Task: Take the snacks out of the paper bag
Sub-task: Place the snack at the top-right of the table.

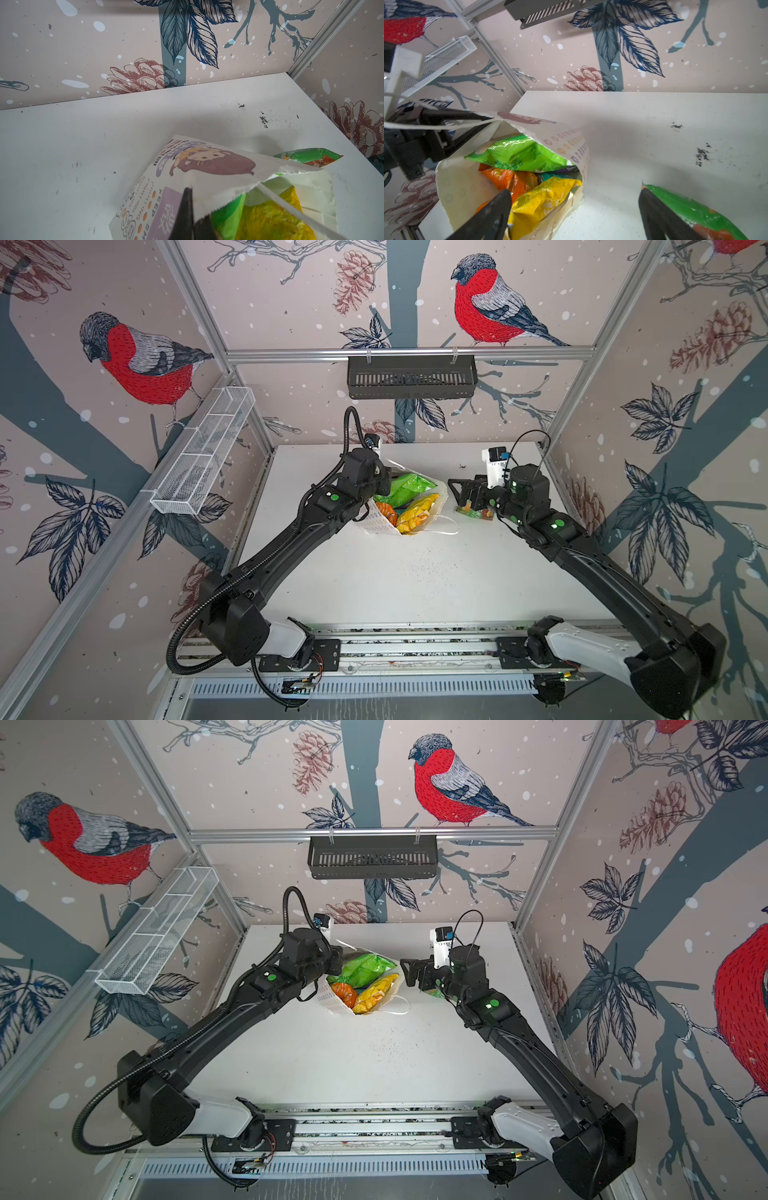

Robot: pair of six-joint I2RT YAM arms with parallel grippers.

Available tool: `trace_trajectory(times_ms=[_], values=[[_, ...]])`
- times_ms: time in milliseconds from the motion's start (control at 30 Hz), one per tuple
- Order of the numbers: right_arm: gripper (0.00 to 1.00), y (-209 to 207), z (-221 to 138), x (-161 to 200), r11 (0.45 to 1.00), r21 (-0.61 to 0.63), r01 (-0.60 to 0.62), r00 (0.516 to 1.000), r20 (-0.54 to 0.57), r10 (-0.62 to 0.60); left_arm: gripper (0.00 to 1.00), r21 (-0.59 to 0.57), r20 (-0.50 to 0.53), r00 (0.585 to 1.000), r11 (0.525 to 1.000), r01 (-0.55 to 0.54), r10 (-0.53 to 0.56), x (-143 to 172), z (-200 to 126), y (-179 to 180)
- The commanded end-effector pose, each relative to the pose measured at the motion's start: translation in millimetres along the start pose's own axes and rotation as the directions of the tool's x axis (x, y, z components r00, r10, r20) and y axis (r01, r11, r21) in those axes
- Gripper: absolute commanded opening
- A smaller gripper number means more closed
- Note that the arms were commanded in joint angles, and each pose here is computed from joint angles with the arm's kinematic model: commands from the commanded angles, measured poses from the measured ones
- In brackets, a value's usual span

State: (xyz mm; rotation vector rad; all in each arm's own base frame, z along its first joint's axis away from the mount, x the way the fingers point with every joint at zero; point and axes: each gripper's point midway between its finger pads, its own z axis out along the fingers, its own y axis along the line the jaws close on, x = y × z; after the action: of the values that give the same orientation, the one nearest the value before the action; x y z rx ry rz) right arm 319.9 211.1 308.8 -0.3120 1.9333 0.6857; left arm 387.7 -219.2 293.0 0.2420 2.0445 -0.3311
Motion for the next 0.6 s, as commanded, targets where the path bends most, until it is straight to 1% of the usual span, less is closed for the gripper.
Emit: trace_trajectory(times_ms=[0, 133, 233, 333, 433, 567], values=[[0.93, 19, -1, 6, 0.995, -0.051, 0.085, 0.996, -0.027, -0.087, 0.00, 0.033, 0.066, 0.997, 0.999, 0.029, -0.031, -17, -3, -7], [0.90, 42, 1, 16, 0.986, -0.103, 0.130, 0.988, -0.067, -0.137, 0.00, 0.034, 0.066, 0.997, 0.999, 0.028, -0.030, -17, -2, -7], [0.83, 48, 4, 22, 0.982, -0.108, 0.154, 0.982, -0.094, -0.164, 0.00, 0.033, 0.066, 0.997, 0.999, 0.030, -0.032, -17, -1, -7], [0.82, 54, 5, 27, 0.977, -0.130, 0.167, 0.977, -0.110, -0.181, 0.00, 0.027, 0.067, 0.997, 0.999, 0.027, -0.029, -17, 0, -6], [0.75, 64, 5, 32, 0.971, -0.169, 0.167, 0.974, -0.122, -0.189, 0.00, 0.022, 0.065, 0.997, 0.999, 0.028, -0.029, -18, 1, -6], [0.69, 73, 9, 44, 0.964, -0.205, 0.168, 0.966, -0.159, -0.202, 0.00, 0.028, 0.065, 0.997, 0.999, 0.032, -0.034, -19, 3, -7]])
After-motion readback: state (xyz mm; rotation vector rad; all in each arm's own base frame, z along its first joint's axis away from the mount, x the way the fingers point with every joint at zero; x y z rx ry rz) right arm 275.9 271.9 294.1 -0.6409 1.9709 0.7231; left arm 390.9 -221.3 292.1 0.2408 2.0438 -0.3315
